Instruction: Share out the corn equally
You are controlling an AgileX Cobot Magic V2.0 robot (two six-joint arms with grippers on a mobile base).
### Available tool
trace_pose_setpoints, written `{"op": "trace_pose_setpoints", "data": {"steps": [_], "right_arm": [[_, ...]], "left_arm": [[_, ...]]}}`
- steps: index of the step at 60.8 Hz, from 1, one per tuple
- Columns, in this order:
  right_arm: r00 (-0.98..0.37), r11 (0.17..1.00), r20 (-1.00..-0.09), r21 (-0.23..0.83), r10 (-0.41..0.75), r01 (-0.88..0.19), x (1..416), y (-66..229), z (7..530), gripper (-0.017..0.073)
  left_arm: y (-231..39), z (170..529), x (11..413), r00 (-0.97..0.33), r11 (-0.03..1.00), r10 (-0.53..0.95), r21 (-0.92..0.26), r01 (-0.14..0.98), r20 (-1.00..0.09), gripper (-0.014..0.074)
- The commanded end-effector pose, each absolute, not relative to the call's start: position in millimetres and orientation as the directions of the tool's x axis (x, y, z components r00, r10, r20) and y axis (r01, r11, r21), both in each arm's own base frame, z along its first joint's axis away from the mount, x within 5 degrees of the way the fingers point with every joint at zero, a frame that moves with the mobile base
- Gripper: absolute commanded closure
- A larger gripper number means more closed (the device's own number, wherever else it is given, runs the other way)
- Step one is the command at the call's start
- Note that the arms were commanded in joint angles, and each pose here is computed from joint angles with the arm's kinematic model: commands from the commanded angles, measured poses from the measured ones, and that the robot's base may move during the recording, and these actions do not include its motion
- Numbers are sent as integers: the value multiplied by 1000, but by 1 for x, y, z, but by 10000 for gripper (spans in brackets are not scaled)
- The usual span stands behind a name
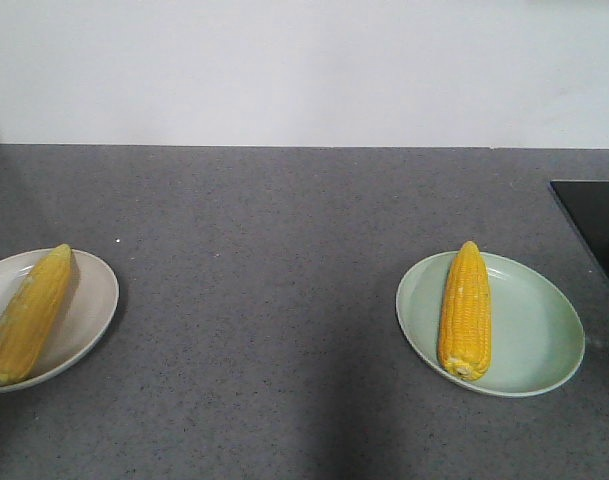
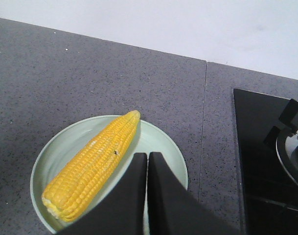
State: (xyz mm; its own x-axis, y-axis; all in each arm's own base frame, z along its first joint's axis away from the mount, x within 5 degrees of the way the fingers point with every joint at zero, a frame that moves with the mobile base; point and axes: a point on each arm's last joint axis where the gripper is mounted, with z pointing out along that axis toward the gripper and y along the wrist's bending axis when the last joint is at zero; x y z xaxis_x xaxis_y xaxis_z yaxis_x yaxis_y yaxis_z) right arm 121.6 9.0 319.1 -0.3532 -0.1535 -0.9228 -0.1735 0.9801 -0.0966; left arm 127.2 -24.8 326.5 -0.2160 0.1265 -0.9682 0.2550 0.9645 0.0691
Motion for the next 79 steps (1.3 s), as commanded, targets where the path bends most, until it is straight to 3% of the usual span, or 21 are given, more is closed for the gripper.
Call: {"op": "trace_pose_setpoints", "data": {"steps": [1,17,32,52,79], "right_arm": [[-273,984,-951,-107,-142,-140,123,7,334,569],[-274,984,-951,-107,-142,-141,123,7,334,569],[-274,984,-951,-107,-142,-141,123,7,334,569],[-274,984,-951,-107,-142,-141,123,7,334,569],[-278,984,-950,-106,-143,-143,123,7,333,569]], "left_arm": [[-23,340,128,-144,973,94,60,224,-985,602],[-19,339,120,-92,978,114,95,187,-989,601],[-9,298,95,-47,992,71,66,103,-996,601],[-5,232,63,20,995,48,50,84,-999,601],[-5,203,55,92,995,45,53,85,-995,600]]}}
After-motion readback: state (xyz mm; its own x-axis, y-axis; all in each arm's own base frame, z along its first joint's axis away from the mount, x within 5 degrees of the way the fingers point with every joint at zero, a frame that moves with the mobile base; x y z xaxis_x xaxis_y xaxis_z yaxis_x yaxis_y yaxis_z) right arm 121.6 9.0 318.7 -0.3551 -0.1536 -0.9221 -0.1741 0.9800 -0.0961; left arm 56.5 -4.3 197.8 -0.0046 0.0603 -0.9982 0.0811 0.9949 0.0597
